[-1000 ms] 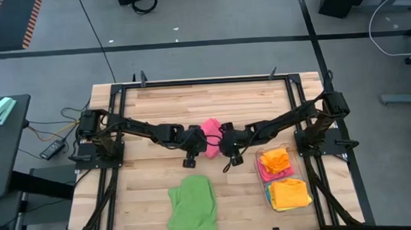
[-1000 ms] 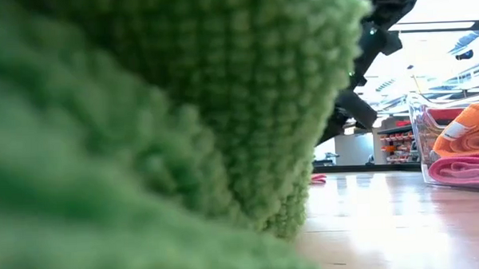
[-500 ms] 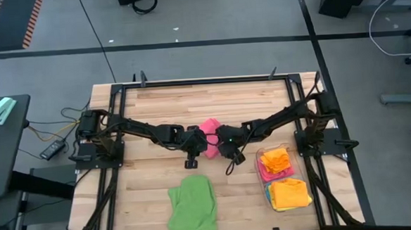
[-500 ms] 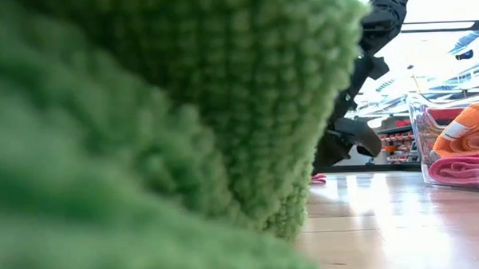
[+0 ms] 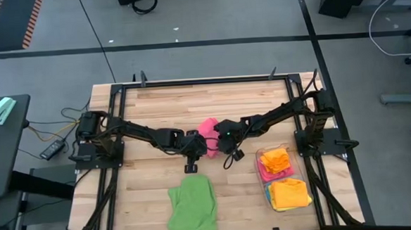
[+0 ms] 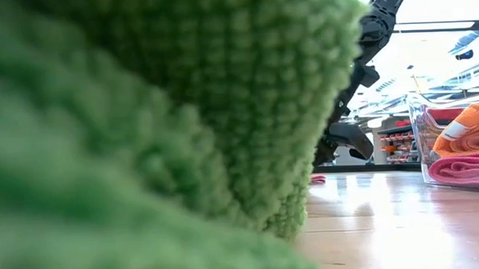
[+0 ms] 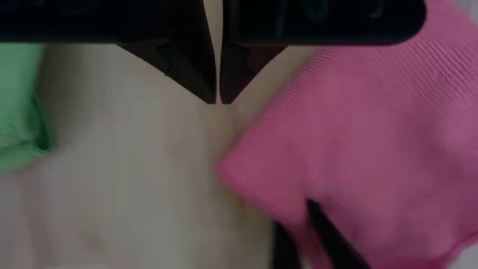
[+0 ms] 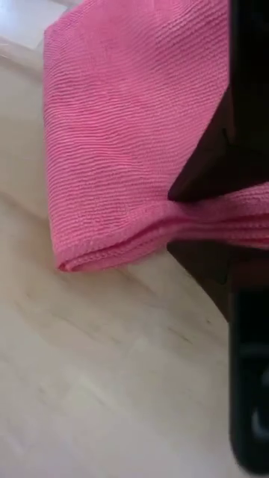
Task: Fold microfiber towels
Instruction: Fold the pink towel
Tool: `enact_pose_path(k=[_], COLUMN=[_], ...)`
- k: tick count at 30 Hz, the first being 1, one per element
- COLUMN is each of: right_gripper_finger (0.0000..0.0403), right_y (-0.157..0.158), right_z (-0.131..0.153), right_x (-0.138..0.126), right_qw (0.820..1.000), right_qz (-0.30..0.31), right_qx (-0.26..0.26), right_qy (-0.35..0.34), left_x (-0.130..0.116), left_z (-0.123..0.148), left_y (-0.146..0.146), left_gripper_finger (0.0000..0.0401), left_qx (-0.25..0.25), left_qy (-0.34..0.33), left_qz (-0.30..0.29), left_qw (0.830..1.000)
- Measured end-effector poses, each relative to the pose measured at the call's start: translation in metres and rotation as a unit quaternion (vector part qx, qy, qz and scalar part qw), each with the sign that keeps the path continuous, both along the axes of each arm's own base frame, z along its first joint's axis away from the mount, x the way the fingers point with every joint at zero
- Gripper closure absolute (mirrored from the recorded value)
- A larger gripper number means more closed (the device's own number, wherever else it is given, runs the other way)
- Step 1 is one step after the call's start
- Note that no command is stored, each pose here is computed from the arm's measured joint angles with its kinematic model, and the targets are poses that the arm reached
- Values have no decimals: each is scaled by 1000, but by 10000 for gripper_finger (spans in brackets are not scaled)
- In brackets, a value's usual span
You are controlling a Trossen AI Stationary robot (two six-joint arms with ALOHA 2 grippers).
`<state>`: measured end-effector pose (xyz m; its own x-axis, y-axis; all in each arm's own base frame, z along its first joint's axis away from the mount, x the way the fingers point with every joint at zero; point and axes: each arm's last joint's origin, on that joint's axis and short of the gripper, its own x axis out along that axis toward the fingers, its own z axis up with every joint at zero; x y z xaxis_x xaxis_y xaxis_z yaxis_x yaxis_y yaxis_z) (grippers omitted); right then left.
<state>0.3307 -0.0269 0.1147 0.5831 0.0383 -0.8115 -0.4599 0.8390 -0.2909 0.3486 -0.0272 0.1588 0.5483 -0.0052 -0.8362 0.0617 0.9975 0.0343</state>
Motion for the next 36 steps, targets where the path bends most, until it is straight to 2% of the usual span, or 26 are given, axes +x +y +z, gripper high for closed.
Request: enact_pose_path(k=[4,7,11,15,19,21,26,31,36], right_gripper_finger=[357,391,391,391,391,391,391,391,391], right_y=[1,3,8,24,46,56,71,76,76], right_z=[-1,0,1,8,20,26,34,37,37], right_x=[0,0,0,-9,-18,-20,-17,-16,-16], right_qw=[1000,999,992,984,980,978,977,977,974], right_qz=[-3,-20,-54,-69,-68,-65,-62,-91,-107], right_qx=[3,35,111,154,172,186,193,185,189], right_qy=[2,0,3,48,71,70,62,53,58], left_x=[-1,-1,-1,-3,-2,2,14,31,33], left_z=[0,0,0,0,1,4,4,-23,-52], left_y=[-7,-11,-13,-19,-27,-30,-31,-40,-44], left_gripper_finger=[380,379,373,369,377,383,390,380,382], left_qx=[0,-1,-16,-26,-24,-7,61,31,-2], left_qy=[0,0,1,5,-6,-37,-119,-168,-129], left_qz=[-11,-13,6,13,3,13,110,140,125], left_qw=[1000,1000,1000,1000,1000,999,985,975,984])
